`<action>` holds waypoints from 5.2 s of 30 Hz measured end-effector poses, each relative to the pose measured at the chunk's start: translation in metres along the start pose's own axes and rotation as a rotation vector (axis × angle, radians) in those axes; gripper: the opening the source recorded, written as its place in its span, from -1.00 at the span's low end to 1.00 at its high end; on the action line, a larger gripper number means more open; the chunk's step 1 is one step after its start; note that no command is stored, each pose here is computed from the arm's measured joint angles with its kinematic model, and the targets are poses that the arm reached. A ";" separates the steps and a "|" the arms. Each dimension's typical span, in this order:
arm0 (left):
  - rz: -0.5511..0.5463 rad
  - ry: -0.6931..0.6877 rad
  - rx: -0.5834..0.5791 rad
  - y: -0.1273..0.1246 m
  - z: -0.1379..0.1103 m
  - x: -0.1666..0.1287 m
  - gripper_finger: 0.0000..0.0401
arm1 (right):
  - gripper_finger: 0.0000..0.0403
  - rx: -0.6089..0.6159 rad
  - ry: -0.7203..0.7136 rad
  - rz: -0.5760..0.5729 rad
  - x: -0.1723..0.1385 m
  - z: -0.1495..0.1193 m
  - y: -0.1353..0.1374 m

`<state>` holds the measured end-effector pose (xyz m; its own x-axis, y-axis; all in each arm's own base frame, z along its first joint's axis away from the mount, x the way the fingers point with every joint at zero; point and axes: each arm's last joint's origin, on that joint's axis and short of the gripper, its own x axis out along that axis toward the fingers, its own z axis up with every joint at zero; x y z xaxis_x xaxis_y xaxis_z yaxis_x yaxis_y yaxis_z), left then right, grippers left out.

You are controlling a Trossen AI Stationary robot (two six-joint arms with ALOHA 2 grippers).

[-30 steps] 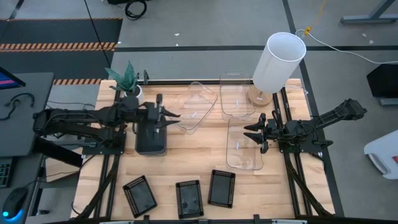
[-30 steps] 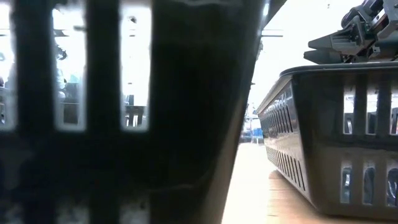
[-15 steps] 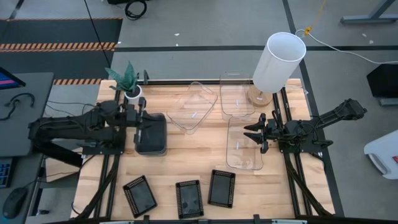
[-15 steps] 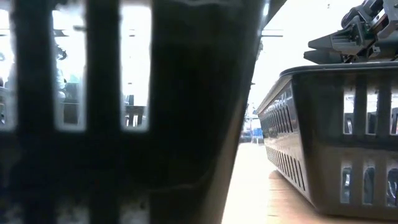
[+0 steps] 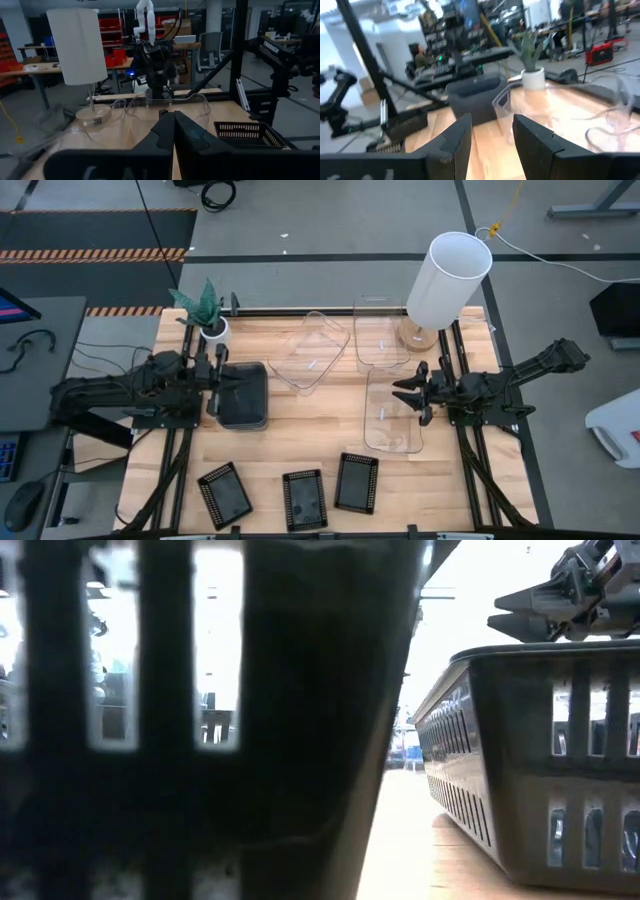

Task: Stack baskets by color
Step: Stack the bottom transparent bin on top of the top left transparent bin

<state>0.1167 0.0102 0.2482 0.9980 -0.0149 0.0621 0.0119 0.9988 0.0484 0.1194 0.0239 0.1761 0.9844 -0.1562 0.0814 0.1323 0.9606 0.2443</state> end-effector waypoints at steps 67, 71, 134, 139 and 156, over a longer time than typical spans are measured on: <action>0.125 -0.052 -0.135 -0.002 -0.046 -0.025 -0.86 | 0.00 0.014 1.228 -0.671 0.046 0.077 -0.032; 0.125 -0.051 -0.135 -0.002 -0.046 -0.025 -0.86 | 0.06 -0.001 1.279 -0.676 0.046 0.074 -0.037; 0.125 -0.051 -0.135 -0.002 -0.046 -0.025 -0.84 | -0.97 0.033 1.486 -0.587 0.081 0.060 -0.058; 0.125 -0.051 -0.135 -0.002 -0.046 -0.025 -0.87 | -0.97 -0.031 1.477 -0.570 0.086 0.085 -0.053; 0.125 -0.051 -0.135 -0.002 -0.046 -0.025 -0.87 | -0.97 -0.178 1.407 -0.463 0.095 0.149 -0.039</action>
<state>0.0945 0.0112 0.2007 0.9878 0.1112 0.1095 -0.1006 0.9901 -0.0973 0.1904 -0.0622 0.3183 0.1413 -0.2034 -0.9688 0.3667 0.9198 -0.1397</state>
